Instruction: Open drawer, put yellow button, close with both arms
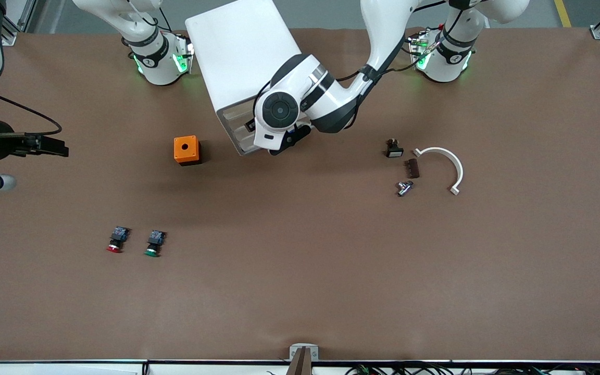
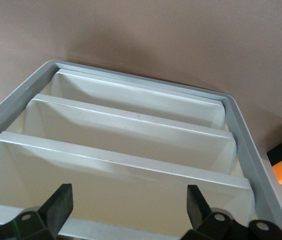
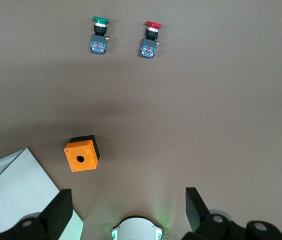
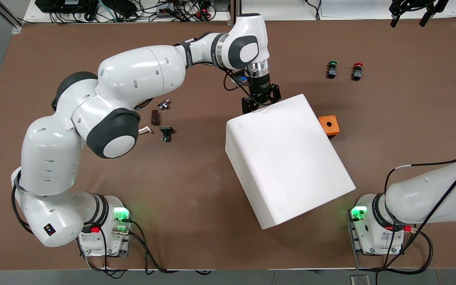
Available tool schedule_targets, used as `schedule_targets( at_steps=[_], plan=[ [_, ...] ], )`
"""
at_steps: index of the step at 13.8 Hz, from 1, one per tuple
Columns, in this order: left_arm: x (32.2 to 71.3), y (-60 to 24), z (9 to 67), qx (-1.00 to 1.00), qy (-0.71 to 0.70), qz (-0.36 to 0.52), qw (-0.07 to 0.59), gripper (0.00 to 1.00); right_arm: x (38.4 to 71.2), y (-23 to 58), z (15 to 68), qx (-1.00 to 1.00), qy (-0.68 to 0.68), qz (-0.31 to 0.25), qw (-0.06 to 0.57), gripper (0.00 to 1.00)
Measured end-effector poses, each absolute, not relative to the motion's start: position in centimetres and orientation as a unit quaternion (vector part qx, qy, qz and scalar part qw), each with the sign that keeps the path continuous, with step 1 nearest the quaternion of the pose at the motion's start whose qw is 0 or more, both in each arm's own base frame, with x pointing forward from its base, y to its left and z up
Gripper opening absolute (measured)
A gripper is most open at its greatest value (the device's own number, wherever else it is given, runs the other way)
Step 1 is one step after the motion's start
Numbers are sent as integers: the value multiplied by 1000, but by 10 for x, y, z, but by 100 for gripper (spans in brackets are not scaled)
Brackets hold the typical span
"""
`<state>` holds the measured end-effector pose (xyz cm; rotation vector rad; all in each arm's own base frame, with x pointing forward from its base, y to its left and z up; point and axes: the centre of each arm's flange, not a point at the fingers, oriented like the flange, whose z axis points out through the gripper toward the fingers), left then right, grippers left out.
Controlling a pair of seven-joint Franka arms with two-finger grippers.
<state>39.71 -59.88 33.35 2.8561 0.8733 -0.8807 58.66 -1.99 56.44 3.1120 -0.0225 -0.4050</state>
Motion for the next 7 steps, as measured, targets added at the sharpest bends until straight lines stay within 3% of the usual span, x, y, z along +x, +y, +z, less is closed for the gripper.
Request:
schedule_targets(
  at_steps=[4,7],
  plan=[
    [415,-587,348,929,279,-242,13,100,589,-21,588,995,-8,-101,2,100],
    [463,-545,392,945,278,-169,24,100,590,-21,602,996,-9,-87,3,100]
  ],
)
